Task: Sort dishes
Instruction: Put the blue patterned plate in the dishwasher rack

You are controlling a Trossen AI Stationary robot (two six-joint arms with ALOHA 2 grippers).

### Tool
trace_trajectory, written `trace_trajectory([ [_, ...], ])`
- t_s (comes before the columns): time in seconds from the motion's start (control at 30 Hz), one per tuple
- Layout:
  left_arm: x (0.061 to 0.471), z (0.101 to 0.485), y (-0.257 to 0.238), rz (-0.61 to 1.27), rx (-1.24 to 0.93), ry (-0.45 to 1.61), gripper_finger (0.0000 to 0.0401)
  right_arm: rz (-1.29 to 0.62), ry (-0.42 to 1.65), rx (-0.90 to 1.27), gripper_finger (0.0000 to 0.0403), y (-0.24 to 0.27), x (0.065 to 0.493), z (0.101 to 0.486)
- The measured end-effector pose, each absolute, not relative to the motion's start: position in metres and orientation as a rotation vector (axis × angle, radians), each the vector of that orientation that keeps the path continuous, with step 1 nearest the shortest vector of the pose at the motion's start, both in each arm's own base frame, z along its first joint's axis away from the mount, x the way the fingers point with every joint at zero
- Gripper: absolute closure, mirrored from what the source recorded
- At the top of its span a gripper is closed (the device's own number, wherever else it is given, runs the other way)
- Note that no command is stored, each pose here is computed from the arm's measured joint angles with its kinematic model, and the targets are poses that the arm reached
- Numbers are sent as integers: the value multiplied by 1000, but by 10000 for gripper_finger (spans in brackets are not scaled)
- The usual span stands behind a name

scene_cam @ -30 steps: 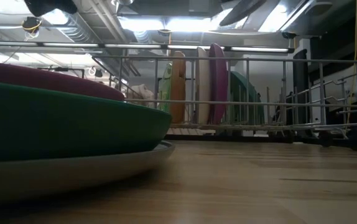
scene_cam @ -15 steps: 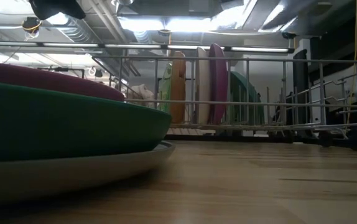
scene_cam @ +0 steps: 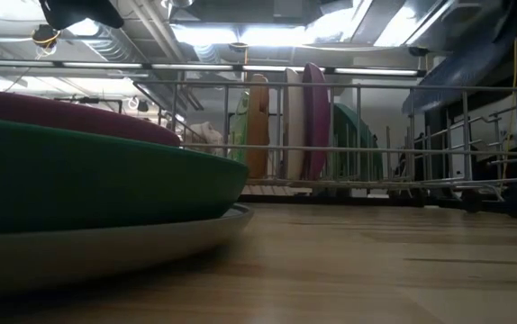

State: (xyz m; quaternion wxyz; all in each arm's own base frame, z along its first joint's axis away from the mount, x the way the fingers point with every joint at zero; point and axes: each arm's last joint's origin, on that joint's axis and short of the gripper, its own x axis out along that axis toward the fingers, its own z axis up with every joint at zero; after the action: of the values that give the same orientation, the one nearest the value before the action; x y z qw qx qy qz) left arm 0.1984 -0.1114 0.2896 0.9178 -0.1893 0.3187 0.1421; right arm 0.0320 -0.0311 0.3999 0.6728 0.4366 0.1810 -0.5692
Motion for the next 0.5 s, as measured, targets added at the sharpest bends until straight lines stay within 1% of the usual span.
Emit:
trace_trajectory([
  [0.27,204,290,-102,334,-390,648,245,-1343,605,920,387,-56,75,389],
  [0.5,207,290,-95,351,-351,649,245,-1390,660,888,387,-67,94,383],
])
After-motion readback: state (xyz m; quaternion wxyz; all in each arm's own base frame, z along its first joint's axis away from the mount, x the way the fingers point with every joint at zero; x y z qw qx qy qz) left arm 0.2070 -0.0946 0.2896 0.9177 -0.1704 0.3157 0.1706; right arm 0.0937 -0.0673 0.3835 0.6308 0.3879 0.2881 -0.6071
